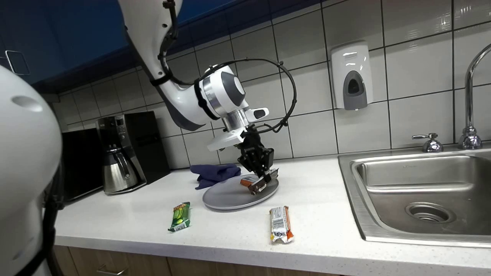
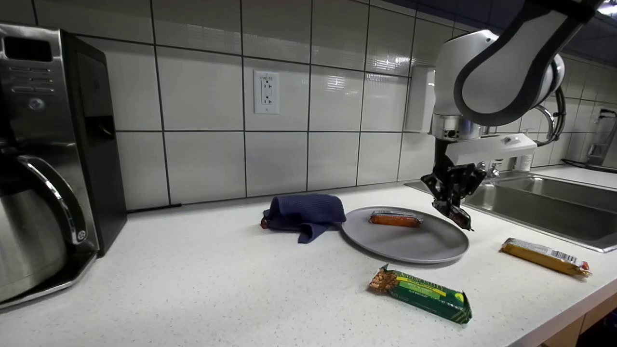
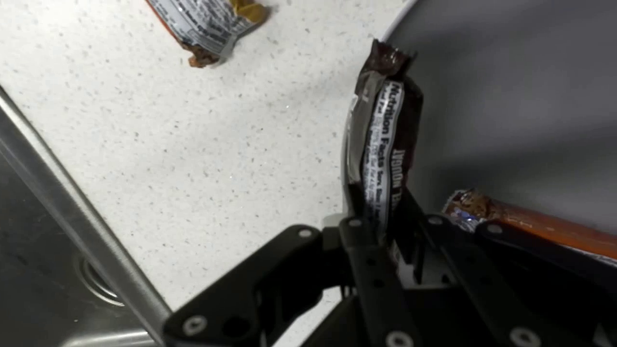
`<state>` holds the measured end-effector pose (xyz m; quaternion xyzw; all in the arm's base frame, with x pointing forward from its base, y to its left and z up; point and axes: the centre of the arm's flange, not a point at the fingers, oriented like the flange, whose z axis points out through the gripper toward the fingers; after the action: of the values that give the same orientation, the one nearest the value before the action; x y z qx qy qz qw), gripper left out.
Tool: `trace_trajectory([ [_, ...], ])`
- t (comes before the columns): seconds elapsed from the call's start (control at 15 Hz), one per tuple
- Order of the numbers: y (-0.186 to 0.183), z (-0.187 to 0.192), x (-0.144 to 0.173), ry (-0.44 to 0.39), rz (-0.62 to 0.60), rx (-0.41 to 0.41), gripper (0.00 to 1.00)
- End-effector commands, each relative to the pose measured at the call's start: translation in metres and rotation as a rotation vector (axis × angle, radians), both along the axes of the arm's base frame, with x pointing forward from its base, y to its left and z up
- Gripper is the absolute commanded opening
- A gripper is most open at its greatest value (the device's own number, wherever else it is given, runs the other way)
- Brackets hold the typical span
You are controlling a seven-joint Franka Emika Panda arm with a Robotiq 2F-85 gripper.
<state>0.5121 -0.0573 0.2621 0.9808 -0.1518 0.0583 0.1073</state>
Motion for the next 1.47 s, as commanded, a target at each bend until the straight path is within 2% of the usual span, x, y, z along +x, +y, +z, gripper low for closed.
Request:
trace_trajectory([
  [0.0, 0.014, 0.006, -0.006, 0.009, 0.034, -0.004, 0.05],
  [0.8, 0.021, -0.022, -0.005, 0.049, 0.056, -0.018, 0.05],
  [0.87, 0.022, -0.023, -0.005, 0.053, 0.058, -0.017, 0.12],
  [0.93, 0.022, -0.023, -0.005, 0.055, 0.063, -0.017, 0.43],
  [1.0, 0.023, -0.021, -0.005, 0.055, 0.065, -0.018, 0.44],
  [1.07, 0.024, -0.02, -0.006, 0.054, 0.069, -0.017, 0.48],
  [1.4, 0.031, -0.007, -0.011, 0.044, 0.09, -0.009, 0.86],
])
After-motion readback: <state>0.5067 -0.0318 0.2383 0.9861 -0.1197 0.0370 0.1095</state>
